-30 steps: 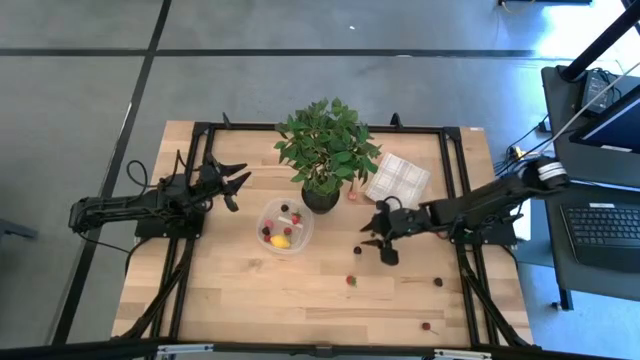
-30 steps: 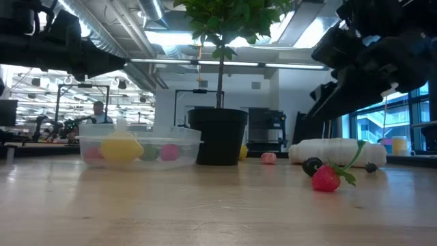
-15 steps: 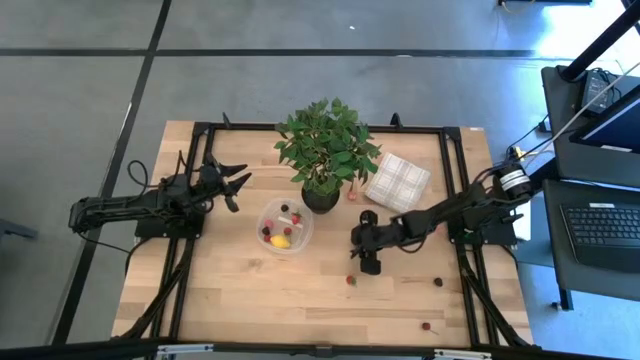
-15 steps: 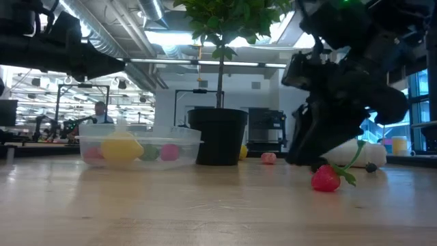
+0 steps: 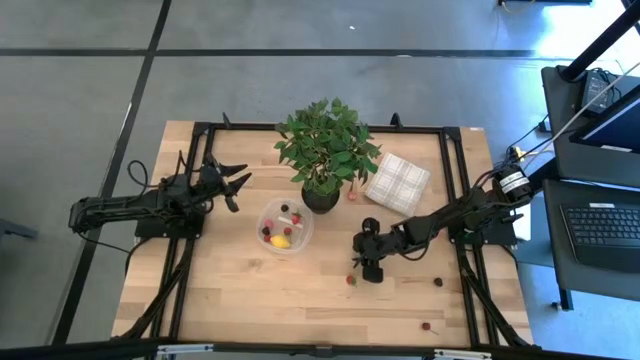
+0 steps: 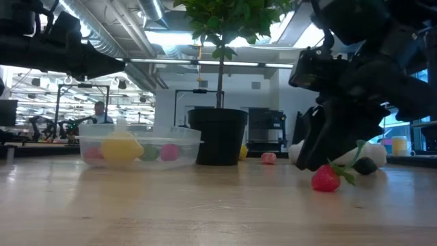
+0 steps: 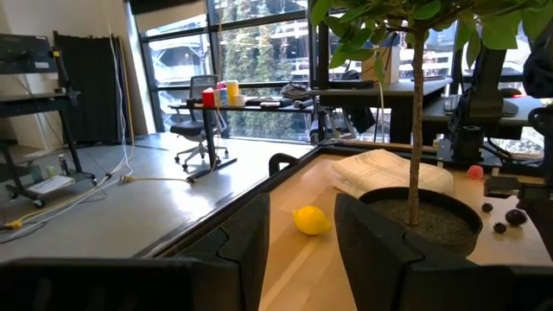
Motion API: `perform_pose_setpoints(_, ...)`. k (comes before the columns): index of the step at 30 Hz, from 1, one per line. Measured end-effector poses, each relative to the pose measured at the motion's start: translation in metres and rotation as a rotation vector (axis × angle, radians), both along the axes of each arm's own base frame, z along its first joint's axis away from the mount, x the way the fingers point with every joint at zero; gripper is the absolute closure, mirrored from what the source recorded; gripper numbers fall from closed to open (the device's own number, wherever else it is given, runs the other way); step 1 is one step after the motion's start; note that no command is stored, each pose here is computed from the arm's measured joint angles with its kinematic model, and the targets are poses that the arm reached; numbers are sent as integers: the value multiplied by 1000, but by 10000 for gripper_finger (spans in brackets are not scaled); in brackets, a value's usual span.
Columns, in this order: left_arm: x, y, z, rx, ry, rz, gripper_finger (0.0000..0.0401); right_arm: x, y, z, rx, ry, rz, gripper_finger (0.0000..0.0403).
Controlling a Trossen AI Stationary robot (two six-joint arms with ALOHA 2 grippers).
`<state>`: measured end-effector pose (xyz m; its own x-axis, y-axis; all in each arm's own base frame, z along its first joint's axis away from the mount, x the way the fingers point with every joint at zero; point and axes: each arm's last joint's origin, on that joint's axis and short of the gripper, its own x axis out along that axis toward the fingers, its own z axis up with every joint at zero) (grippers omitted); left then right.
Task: Pick and placing Produce into tupperware
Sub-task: Put the red strawberry into the transparent bin
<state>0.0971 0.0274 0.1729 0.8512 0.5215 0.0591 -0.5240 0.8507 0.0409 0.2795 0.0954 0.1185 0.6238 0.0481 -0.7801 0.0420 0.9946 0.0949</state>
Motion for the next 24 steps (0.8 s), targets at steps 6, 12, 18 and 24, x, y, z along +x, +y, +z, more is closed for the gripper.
perform_pose_setpoints(6,0,0,0,0,0,0,275,0,0,0,2,-1,-4,221)
perform_pose_setpoints(12,0,0,0,0,0,0,275,2,0,1,10,-26,-2,221)
perform_pose_setpoints(18,0,0,0,0,0,0,275,1,0,1,39,-8,-37,221)
perform_pose_setpoints(24,0,0,0,0,0,0,275,-3,-2,-2,89,64,-90,221)
